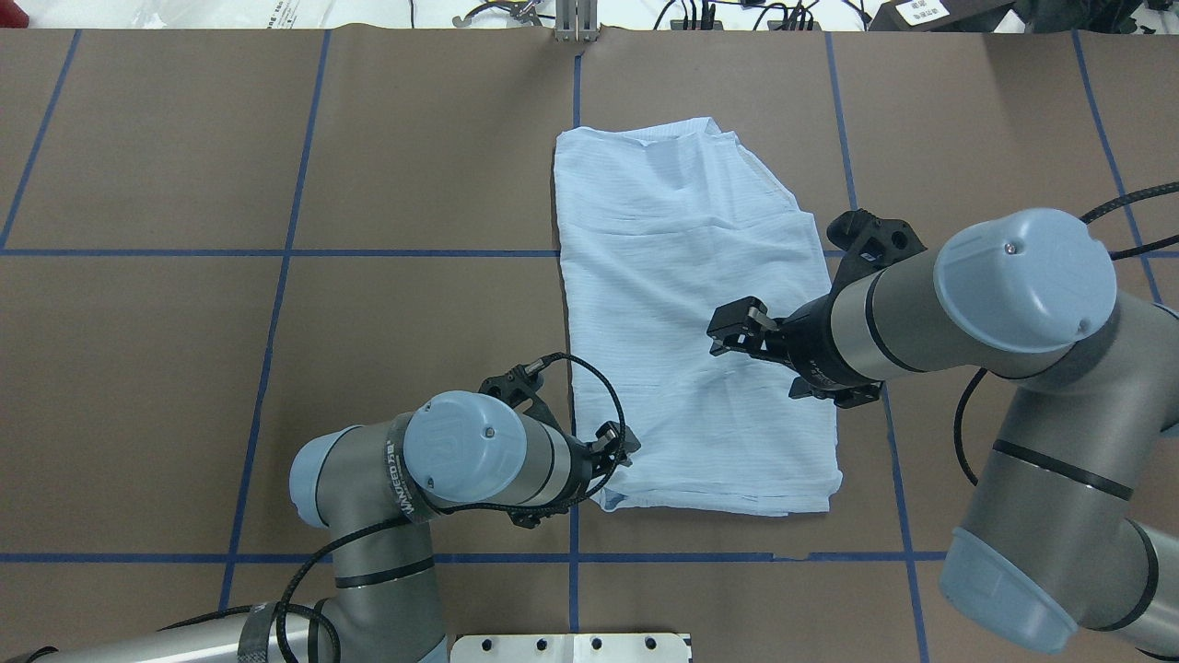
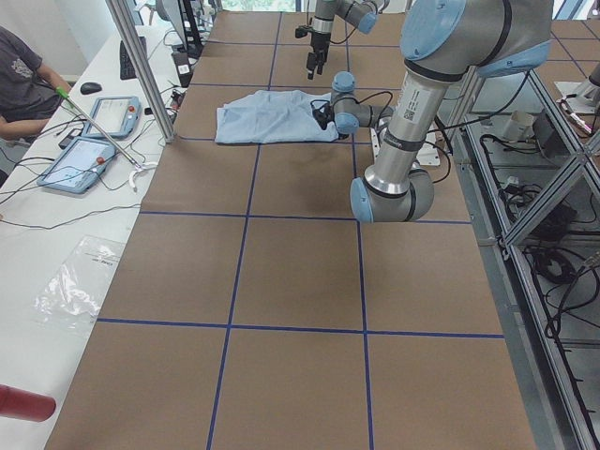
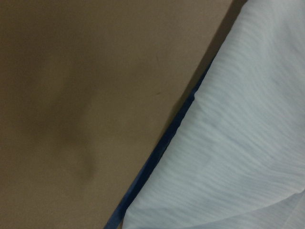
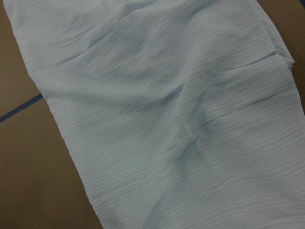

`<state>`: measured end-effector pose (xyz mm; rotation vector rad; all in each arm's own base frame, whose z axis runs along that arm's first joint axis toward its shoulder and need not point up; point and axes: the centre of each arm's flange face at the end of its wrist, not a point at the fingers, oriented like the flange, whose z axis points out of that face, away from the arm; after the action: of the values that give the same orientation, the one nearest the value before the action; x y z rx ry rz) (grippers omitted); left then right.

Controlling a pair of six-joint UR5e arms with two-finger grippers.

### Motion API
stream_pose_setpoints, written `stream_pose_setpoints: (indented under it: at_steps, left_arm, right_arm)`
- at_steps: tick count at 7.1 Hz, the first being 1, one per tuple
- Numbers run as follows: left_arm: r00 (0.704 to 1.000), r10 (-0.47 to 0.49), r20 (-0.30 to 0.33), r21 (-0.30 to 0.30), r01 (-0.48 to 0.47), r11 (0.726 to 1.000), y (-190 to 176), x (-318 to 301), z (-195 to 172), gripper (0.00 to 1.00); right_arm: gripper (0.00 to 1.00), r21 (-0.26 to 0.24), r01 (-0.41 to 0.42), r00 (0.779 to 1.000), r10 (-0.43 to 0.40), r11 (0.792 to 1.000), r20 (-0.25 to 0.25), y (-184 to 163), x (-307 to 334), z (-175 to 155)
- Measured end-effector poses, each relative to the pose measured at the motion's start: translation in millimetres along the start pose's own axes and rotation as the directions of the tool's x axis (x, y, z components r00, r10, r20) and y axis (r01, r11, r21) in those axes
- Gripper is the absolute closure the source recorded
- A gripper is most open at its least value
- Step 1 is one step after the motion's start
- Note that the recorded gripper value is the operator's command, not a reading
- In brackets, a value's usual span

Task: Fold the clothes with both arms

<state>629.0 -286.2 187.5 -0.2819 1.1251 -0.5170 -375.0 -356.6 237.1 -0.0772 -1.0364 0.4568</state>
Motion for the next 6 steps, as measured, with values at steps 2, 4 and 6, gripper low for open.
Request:
stream_pose_setpoints:
  at_steps: [2, 4, 6]
  left_arm:
    - [1.0, 0.0, -0.002, -0.019, 0.0, 1.0, 15, 2, 2, 0.13]
    - [1.0, 0.009, -0.023, 0.016, -0.009, 1.0, 10, 7, 0, 0.13]
    - [0.999, 0.017, -0.029, 0.05, -0.015, 0.999, -2, 8, 3, 0.13]
  right_arm:
    - [0.0, 0.002, -0.002, 1.0, 0.002, 1.0, 0.0, -2, 0, -1]
    - [0.0, 0.006, -0.006, 1.0, 0.006, 1.0, 0.002, -5, 0, -2]
    - [0.0, 0.009, -0.007, 1.0, 0.007, 1.0, 0.002, -7, 0, -3]
